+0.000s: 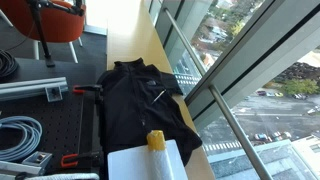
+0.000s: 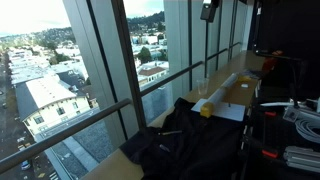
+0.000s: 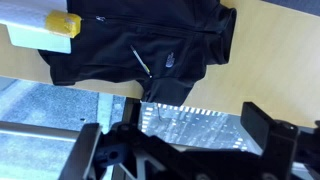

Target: Zip up the jersey

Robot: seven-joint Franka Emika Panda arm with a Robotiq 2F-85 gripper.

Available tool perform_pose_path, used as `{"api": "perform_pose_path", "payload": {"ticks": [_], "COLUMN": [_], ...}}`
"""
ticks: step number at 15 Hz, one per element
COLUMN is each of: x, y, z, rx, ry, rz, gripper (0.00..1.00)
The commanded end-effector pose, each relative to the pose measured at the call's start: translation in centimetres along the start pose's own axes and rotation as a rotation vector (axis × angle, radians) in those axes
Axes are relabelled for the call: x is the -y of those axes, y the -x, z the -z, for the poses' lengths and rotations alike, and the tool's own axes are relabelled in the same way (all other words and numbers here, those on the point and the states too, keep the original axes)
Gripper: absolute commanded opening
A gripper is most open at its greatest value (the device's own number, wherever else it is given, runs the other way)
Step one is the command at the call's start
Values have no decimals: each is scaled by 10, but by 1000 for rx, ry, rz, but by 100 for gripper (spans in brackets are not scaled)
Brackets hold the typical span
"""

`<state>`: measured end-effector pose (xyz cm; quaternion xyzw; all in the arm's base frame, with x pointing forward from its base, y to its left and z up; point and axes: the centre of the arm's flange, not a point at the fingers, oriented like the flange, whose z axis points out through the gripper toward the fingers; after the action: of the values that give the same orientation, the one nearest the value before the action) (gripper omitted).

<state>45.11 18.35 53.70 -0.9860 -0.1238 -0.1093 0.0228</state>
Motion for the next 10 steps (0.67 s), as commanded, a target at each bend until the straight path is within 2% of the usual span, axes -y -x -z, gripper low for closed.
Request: {"api": "perform_pose_path", "payload": {"ticks": [1, 10], "x": [0, 0], "y": [0, -1], "z": [1, 2], "rx": [-1, -5], "ry": [0, -1], "rz": [0, 0], "gripper": [100, 100]}}
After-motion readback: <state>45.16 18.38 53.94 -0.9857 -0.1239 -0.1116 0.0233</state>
